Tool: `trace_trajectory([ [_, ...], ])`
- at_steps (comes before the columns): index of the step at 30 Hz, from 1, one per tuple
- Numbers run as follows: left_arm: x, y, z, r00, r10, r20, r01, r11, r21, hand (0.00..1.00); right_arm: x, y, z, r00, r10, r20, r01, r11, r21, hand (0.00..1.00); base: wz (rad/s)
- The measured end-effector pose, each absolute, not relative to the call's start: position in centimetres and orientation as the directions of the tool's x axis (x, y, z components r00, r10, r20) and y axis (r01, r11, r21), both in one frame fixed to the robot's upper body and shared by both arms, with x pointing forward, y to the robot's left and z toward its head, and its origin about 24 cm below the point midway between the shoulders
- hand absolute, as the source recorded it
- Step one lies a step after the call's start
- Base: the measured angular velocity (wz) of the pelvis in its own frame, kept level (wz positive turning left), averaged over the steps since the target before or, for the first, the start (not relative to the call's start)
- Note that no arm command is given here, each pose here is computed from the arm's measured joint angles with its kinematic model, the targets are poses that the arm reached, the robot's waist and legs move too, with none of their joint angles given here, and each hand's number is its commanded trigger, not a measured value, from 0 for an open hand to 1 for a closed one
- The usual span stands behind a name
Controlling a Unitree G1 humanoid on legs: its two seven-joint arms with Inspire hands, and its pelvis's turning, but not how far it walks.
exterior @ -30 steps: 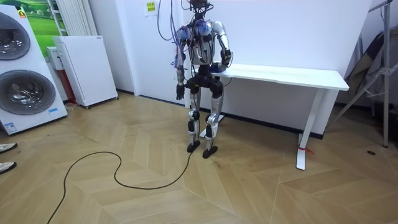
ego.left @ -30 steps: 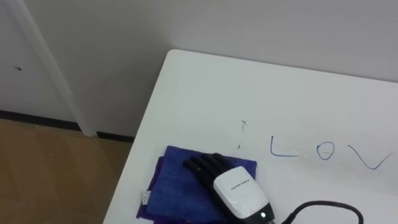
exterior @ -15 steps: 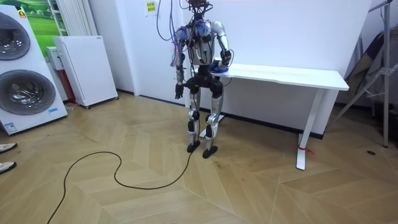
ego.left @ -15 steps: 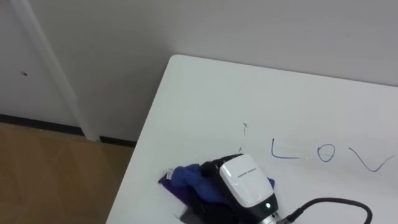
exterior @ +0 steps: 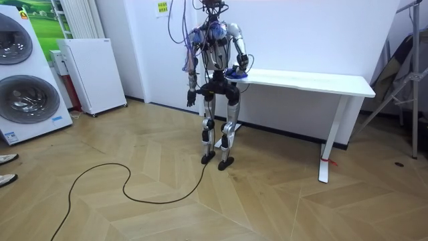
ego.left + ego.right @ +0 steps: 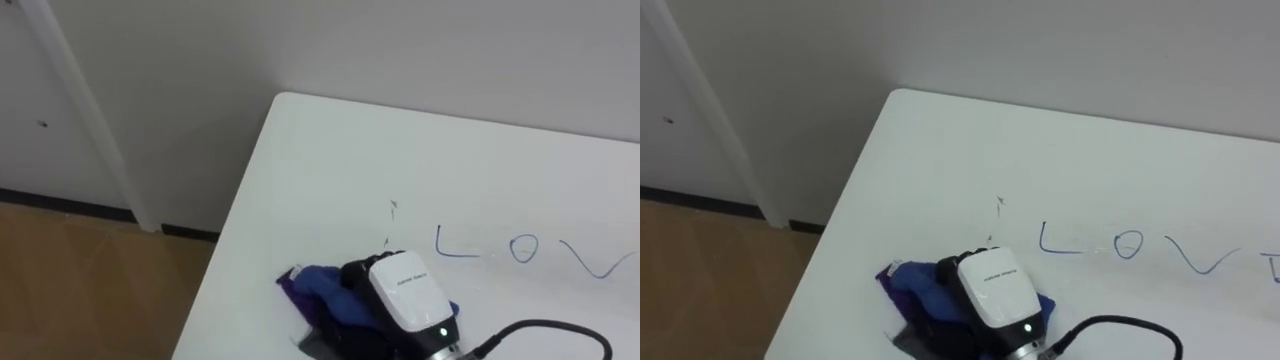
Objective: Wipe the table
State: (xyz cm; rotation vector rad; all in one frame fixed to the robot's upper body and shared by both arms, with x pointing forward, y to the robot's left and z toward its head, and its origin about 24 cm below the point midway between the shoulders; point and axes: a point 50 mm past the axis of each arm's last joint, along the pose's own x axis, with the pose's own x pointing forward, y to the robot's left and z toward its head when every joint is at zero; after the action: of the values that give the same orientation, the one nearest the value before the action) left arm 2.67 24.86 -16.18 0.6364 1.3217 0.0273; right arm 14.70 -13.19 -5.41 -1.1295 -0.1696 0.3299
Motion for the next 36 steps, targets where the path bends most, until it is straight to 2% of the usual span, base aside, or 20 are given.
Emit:
trace_trajectory([
  [7,2.0,24.0,-16.4,0.238,0.356,-0.904,0.368,0.828,0.423,0.00,18.6,-13.0,-4.9,0.960,0.265,-0.093,-0.197,0.400,-0.895,1.00,-0.04],
  [10,1.8,23.9,-16.4,0.221,0.357,-0.908,0.363,0.833,0.416,0.00,22.0,-14.1,-4.5,0.974,0.199,-0.111,-0.183,0.390,-0.902,1.00,0.18],
  [12,1.7,23.9,-16.2,0.232,0.348,-0.908,0.347,0.843,0.411,0.00,24.8,-16.6,-4.2,0.990,0.073,-0.119,-0.138,0.391,-0.910,1.00,0.28],
  [16,0.4,24.3,-16.0,0.199,0.347,-0.917,0.351,0.848,0.397,0.00,26.8,-21.1,-3.6,0.979,-0.152,-0.134,-0.056,0.435,-0.899,1.00,0.26],
  [18,-0.2,24.8,-15.7,0.188,0.359,-0.914,0.323,0.856,0.403,0.00,26.5,-24.7,-3.2,0.953,-0.275,-0.125,0.007,0.435,-0.900,1.00,0.33],
  [22,-1.9,26.3,-15.3,0.144,0.400,-0.905,0.314,0.849,0.425,0.00,25.1,-28.3,-3.5,0.898,-0.418,-0.137,0.071,0.445,-0.893,1.00,0.07],
  [24,-2.5,27.4,-14.9,0.131,0.425,-0.896,0.339,0.830,0.443,0.00,22.9,-30.5,-4.1,0.866,-0.480,-0.138,0.087,0.419,-0.904,1.00,0.19],
  [30,-3.4,28.4,-14.3,0.132,0.453,-0.882,0.335,0.817,0.469,0.00,17.7,-33.1,-5.9,0.791,-0.588,-0.172,0.088,0.386,-0.918,1.00,0.12],
  [36,-2.2,28.0,-14.5,0.177,0.439,-0.881,0.366,0.801,0.473,0.00,15.7,-34.0,-6.2,0.763,-0.622,-0.178,0.086,0.370,-0.925,1.00,-0.07],
])
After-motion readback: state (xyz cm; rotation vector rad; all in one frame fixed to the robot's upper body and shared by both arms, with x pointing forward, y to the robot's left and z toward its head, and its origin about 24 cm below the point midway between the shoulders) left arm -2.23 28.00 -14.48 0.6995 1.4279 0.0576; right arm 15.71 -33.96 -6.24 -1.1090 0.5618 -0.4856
